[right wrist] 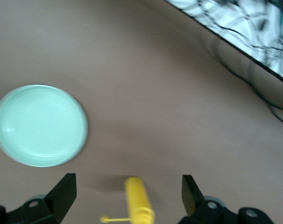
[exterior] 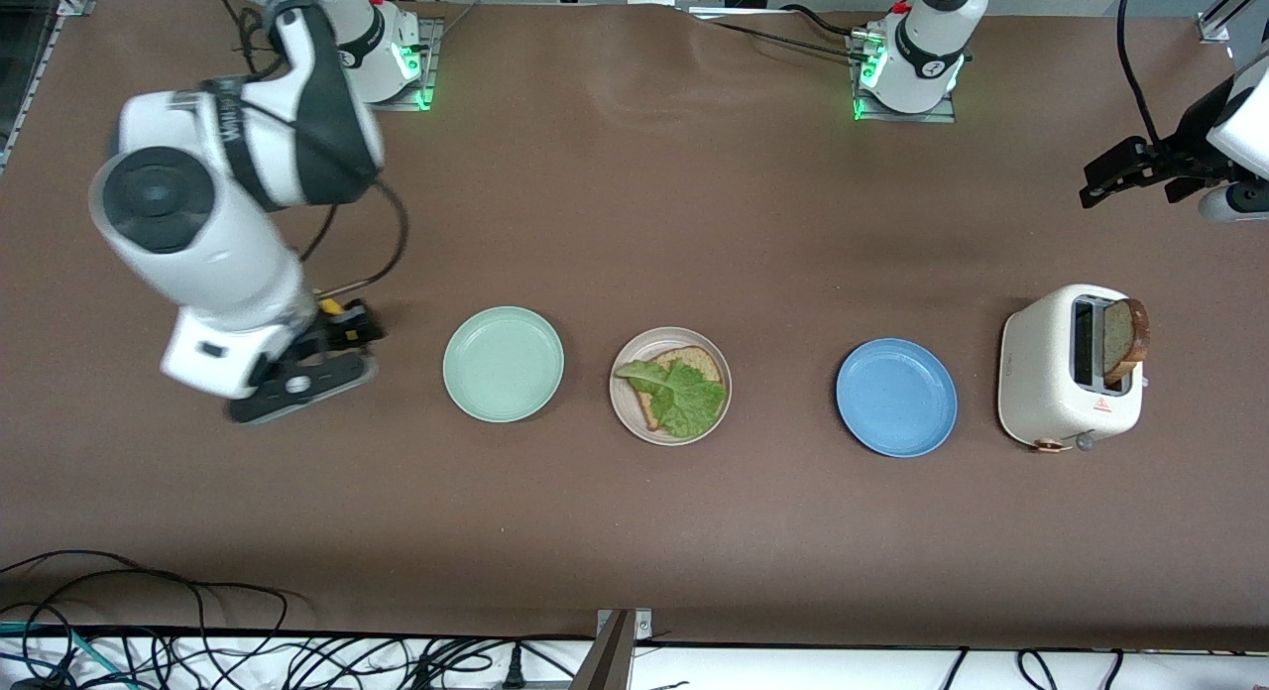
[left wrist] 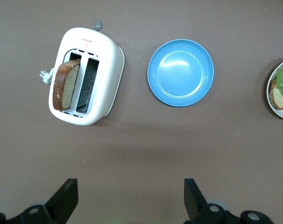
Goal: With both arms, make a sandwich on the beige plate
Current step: 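Raise the right gripper and move it toward the yellow mustard bottle, then lower the right gripper around the yellow mustard bottle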
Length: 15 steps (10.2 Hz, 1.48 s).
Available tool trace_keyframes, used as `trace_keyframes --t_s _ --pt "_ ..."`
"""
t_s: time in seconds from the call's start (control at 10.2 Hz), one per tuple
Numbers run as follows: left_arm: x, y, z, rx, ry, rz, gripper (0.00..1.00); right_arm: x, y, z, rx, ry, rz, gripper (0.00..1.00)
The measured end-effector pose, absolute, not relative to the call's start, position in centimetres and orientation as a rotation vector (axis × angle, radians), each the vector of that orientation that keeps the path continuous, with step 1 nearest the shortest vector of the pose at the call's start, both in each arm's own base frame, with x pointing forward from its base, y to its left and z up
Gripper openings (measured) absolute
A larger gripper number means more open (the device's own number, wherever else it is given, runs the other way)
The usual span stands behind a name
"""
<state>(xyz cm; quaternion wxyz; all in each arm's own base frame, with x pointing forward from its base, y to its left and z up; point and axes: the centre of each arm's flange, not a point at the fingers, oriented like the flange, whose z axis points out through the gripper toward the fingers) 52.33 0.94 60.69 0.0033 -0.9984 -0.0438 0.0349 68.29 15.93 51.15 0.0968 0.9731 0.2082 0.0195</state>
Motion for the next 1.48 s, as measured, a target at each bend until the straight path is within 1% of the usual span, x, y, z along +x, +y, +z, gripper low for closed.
trace_keyframes --t_s 0.2,0.49,0.79,0.98,1.08,1.28,1.48 --pt "52.3 1.0 60.7 -3.13 -0.139 0.109 1.0 68.7 11.3 52.3 2.928 0.498 0.058 1.0" --pt "52.3 1.0 60.7 -3.13 -0.139 0.109 1.0 68.8 7.1 52.4 2.977 0.378 0.032 1.0" --pt "52.3 1.0 60.7 -3.13 -0.14 0.109 1.0 68.6 4.3 50.7 3.019 0.334 -0.035 1.0" --pt "52.3 1.0 60.7 -3.13 -0.14 0.11 1.0 68.7 0.8 48.2 3.152 0.329 -0.077 1.0" --pt "52.3 1.1 60.7 -3.13 -0.141 0.11 1.0 68.7 -1.3 46.8 3.207 0.377 -0.069 1.0" --pt "52.3 1.1 60.7 -3.13 -0.142 0.109 1.0 68.1 -4.9 43.3 3.273 0.507 0.024 1.0" --pt "52.3 1.1 60.7 -3.13 -0.142 0.109 1.0 66.1 -6.8 40.0 3.318 0.64 0.115 1.0"
